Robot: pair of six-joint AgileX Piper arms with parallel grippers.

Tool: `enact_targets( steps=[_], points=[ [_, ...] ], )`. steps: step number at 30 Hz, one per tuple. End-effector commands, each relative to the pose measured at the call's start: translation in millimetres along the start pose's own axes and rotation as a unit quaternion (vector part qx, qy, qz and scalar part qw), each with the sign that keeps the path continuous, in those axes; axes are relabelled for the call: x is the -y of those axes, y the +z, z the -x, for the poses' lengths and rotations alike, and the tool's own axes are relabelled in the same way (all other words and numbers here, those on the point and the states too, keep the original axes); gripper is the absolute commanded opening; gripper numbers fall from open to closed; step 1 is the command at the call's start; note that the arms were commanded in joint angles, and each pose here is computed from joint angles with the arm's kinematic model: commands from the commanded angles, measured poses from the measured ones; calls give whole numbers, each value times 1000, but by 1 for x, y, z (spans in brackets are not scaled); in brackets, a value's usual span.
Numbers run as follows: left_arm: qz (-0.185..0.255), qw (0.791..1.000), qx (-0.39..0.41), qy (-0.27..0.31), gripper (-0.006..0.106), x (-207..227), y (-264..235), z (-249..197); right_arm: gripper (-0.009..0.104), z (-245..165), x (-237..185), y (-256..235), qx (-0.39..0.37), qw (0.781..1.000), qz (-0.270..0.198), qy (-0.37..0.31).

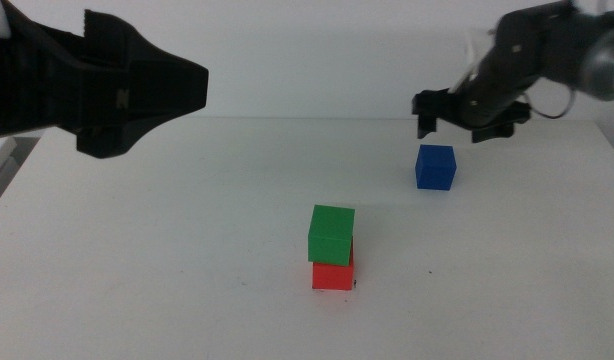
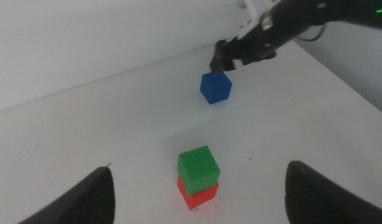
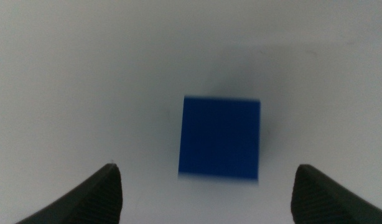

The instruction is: Stack red cubes first, then green, then blue cubes in a specific spot.

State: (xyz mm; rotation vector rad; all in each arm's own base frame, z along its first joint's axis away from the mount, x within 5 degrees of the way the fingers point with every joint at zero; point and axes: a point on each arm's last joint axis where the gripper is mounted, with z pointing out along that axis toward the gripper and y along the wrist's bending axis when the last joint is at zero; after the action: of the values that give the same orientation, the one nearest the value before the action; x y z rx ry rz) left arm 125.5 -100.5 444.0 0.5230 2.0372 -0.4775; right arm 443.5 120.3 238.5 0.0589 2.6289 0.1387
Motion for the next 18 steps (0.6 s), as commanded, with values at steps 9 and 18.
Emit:
enact_targets(
  steps=[9,18],
  points=[
    [-3,1000,9,-7,94,0,0,1,90,6,2,78,-21,998,-53,13],
    [-3,1000,9,-7,94,0,0,1,14,7,-1,65,-19,997,-69,-6]
  ],
)
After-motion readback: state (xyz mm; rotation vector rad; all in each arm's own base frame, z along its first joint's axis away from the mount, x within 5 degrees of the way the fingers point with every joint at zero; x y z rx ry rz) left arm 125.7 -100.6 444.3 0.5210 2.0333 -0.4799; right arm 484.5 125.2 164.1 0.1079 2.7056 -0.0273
